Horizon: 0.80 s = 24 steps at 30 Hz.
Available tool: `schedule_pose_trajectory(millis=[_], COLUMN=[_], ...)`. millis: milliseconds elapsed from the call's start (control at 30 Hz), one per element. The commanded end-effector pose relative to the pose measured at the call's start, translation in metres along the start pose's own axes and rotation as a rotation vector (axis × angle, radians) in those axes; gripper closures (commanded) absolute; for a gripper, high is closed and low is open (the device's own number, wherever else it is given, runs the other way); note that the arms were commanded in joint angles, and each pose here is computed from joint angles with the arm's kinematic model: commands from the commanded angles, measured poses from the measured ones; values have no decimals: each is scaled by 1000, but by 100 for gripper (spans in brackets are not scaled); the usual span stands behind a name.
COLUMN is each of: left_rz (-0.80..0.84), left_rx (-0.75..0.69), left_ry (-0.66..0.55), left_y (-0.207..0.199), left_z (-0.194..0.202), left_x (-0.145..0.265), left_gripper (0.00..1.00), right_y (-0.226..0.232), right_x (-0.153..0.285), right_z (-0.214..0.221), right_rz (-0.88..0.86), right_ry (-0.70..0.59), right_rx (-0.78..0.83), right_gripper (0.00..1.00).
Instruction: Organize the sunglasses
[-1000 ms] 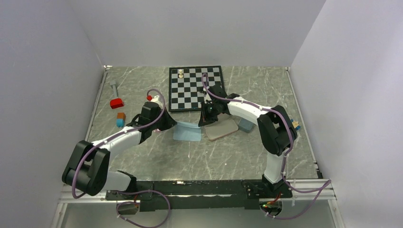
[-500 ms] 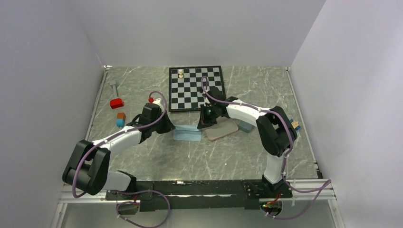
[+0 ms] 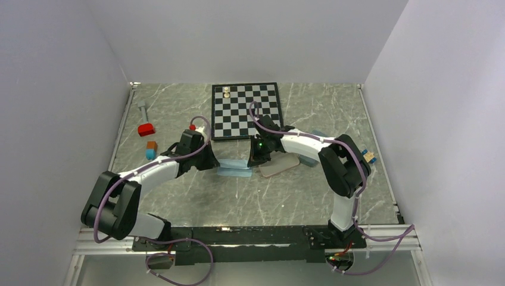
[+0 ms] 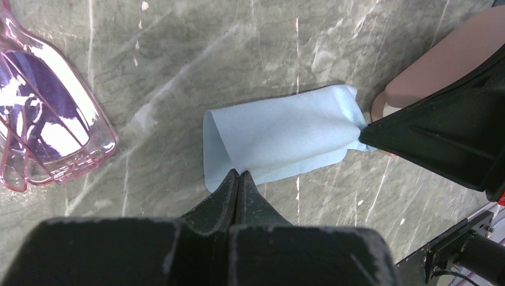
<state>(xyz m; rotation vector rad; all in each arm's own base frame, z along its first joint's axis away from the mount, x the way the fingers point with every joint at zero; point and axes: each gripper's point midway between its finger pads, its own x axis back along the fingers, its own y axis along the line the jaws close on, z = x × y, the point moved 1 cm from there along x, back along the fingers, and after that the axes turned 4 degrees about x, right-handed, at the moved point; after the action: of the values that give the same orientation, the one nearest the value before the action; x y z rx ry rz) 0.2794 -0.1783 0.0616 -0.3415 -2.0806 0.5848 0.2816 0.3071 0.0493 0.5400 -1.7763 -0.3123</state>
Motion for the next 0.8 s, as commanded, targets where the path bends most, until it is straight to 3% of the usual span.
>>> schedule_pose_trajectory(millis=[0, 767], left_rz=[24, -2], left_rx=[-22, -31], left_ry=[12, 104], left_y=[-7, 4], left_z=[-4, 13], left_x=[2, -9], left_gripper=[100, 100], right_y=[-10, -15], right_x=[6, -9], right_z=[9, 27], right_rz=[55, 75], right_ry=[9, 68], right_rx=[-30, -43], right_gripper=[99, 92])
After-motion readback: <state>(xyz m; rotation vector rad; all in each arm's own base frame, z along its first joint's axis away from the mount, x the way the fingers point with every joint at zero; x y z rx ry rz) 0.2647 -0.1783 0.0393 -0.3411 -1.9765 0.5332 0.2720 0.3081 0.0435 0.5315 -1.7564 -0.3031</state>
